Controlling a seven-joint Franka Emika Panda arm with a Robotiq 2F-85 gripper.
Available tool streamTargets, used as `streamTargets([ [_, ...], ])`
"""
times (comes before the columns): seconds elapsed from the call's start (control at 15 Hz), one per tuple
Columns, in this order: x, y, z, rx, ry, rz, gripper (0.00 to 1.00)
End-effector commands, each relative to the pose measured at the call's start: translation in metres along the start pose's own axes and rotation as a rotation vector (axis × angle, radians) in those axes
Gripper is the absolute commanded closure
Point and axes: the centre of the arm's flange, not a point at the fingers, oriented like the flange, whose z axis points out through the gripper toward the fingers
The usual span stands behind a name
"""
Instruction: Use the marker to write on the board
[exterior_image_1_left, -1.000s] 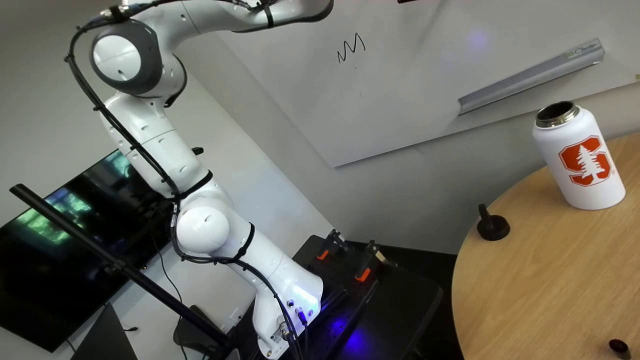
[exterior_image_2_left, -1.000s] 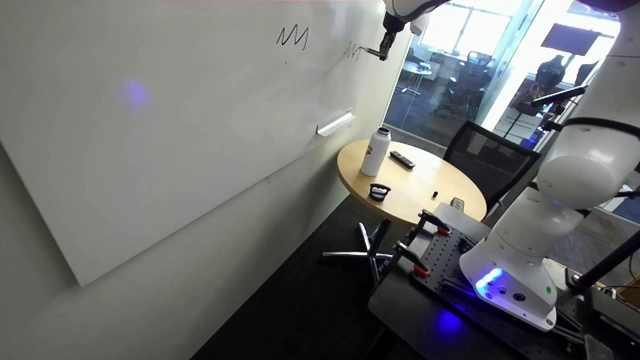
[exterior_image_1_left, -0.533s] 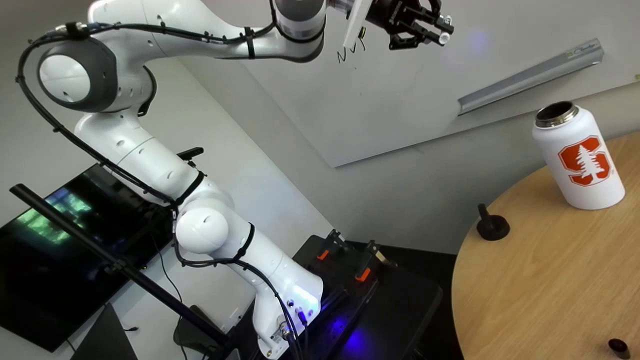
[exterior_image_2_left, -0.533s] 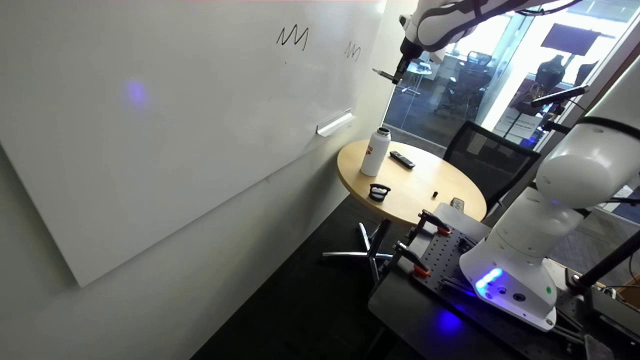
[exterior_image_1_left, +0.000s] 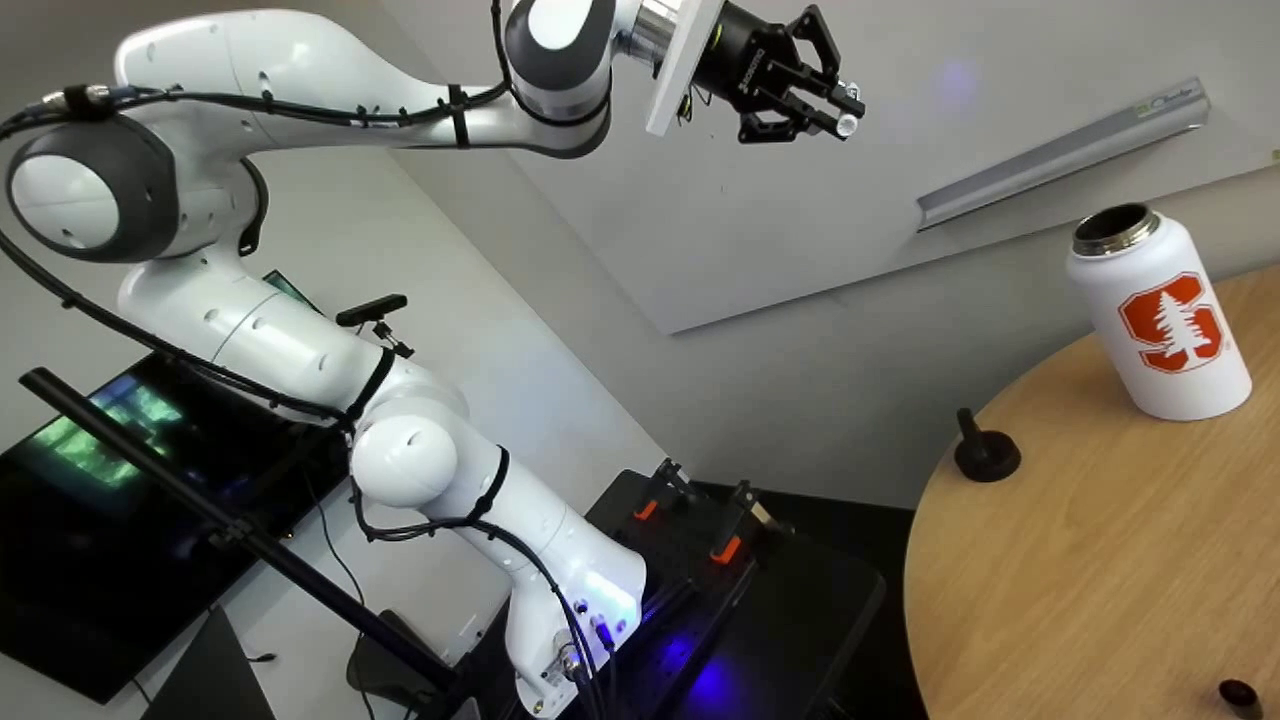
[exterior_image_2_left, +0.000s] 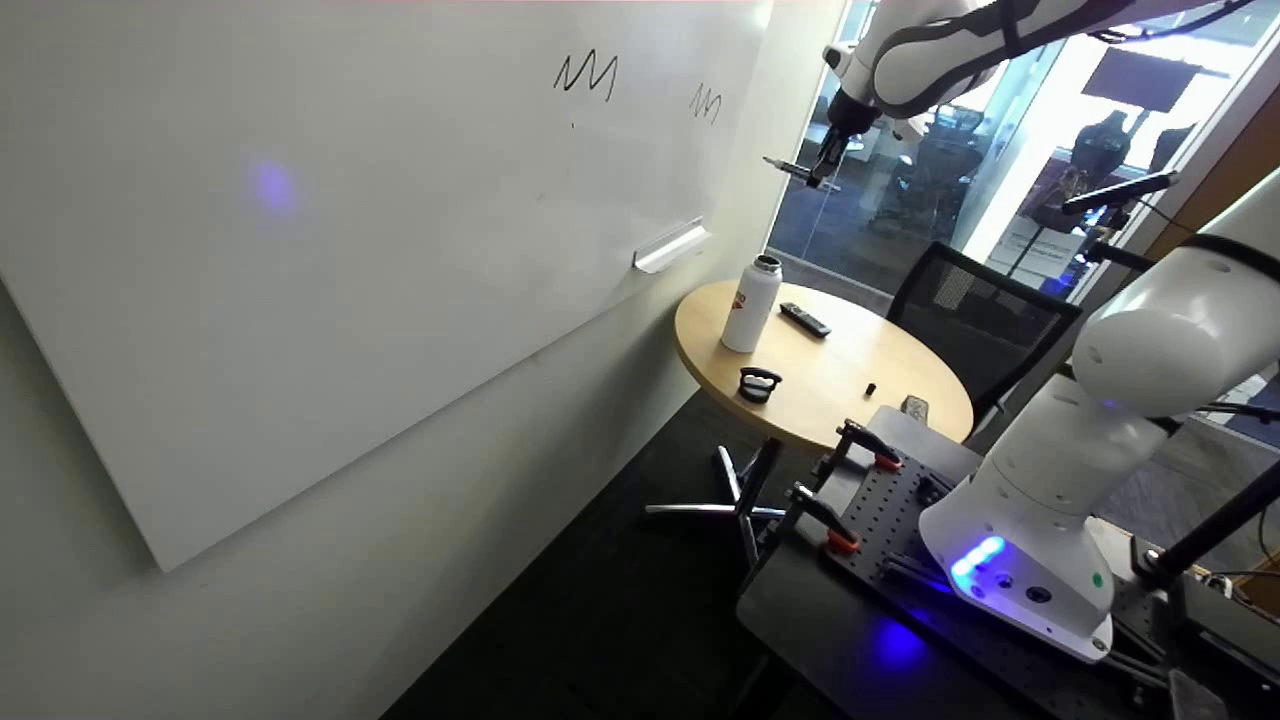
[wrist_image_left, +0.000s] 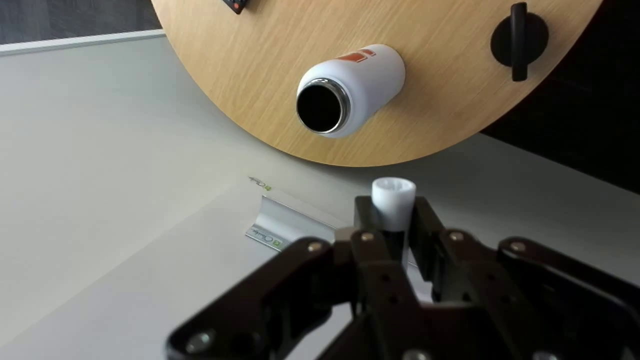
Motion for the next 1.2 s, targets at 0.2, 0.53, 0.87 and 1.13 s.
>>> streamTargets([
  [0.2, -0.028, -0.003, 0.026, 0.008, -0.028, -0.003, 0.91],
  [0.53, -0.114, -0.015, 0.078, 0.066, -0.09, 0.029, 0.91],
  [0.87, -0.189, -0.046, 0.141, 0.087, -0.095, 0.02, 0.91],
  [1.13, -0.216, -0.073, 0.203, 0.105, -0.158, 0.007, 0.91],
])
